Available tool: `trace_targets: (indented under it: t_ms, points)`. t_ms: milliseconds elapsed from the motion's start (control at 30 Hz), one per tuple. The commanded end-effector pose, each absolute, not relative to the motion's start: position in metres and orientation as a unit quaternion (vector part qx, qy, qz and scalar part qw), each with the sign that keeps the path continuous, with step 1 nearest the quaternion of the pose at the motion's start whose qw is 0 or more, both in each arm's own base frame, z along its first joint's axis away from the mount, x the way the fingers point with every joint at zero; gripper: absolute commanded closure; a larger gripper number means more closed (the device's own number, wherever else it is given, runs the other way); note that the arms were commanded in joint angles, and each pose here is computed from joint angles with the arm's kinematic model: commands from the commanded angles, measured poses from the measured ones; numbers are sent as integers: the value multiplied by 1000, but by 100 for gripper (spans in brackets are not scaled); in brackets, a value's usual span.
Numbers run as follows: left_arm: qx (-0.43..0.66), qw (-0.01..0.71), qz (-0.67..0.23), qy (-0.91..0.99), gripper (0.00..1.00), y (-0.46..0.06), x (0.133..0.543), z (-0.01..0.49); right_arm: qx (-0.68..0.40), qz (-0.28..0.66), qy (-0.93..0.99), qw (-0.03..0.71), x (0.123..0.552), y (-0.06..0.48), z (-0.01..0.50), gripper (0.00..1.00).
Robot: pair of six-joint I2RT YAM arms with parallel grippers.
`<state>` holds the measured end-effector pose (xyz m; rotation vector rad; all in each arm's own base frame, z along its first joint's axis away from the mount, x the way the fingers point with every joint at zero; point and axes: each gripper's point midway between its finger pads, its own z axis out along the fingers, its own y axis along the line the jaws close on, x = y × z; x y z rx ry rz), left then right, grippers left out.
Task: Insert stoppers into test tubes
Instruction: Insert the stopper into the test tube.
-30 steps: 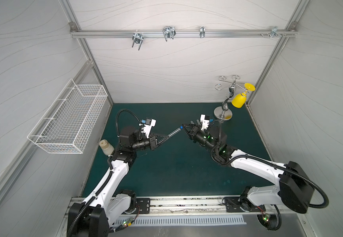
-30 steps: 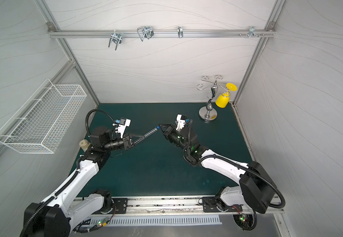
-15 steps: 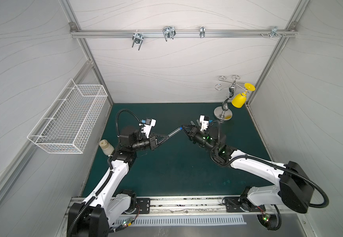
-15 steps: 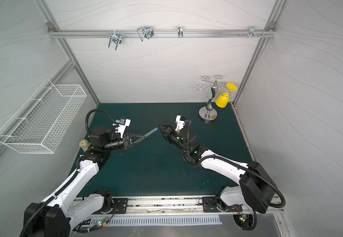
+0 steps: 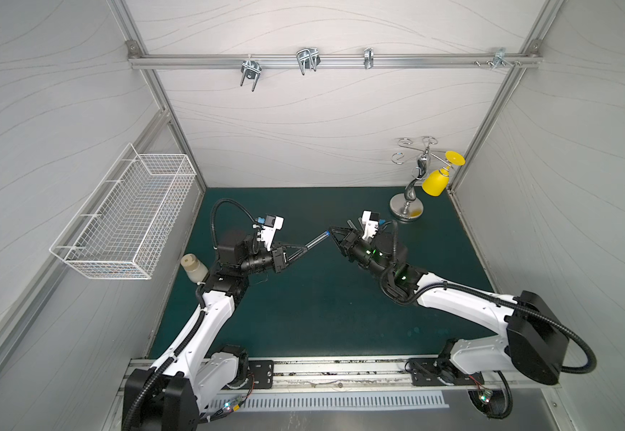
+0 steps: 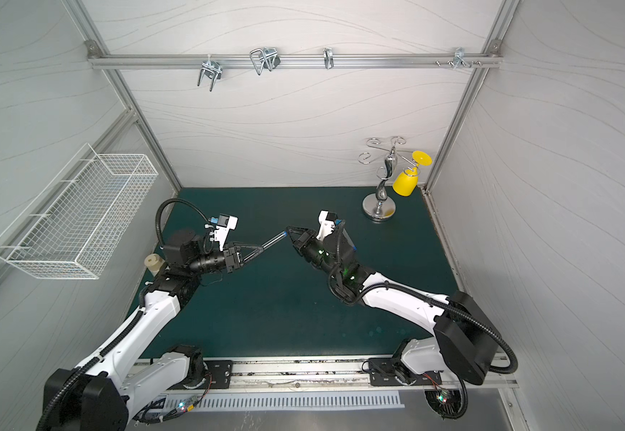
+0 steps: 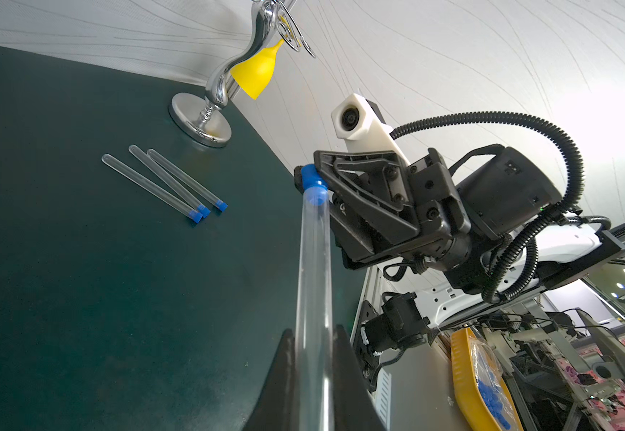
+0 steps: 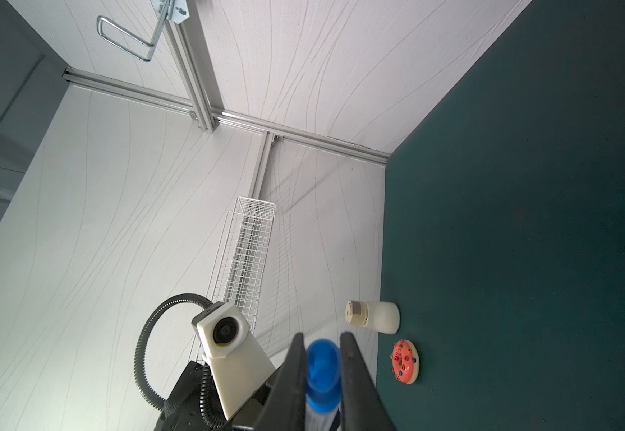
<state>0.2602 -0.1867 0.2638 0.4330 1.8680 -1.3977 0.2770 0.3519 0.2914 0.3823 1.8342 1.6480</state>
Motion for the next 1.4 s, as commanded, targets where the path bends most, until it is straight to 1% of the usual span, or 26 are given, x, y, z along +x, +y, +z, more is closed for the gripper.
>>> trace_targets:
  t_ms: [0,533,1100,1367]
  points:
    - [172,400,-541,719,100,-187,266,277,120,637,698,305,261,369,299,92]
    - [164,400,-541,721,100,-186,268,277,101,631,708,301,247,381,294,93]
    - [154,404,-535,726,100,-184,272,275,88,642,710,275,230,409,291,93]
    - [155,404,-534,727,100,-184,273,274,109,629,717,280,232,402,285,94]
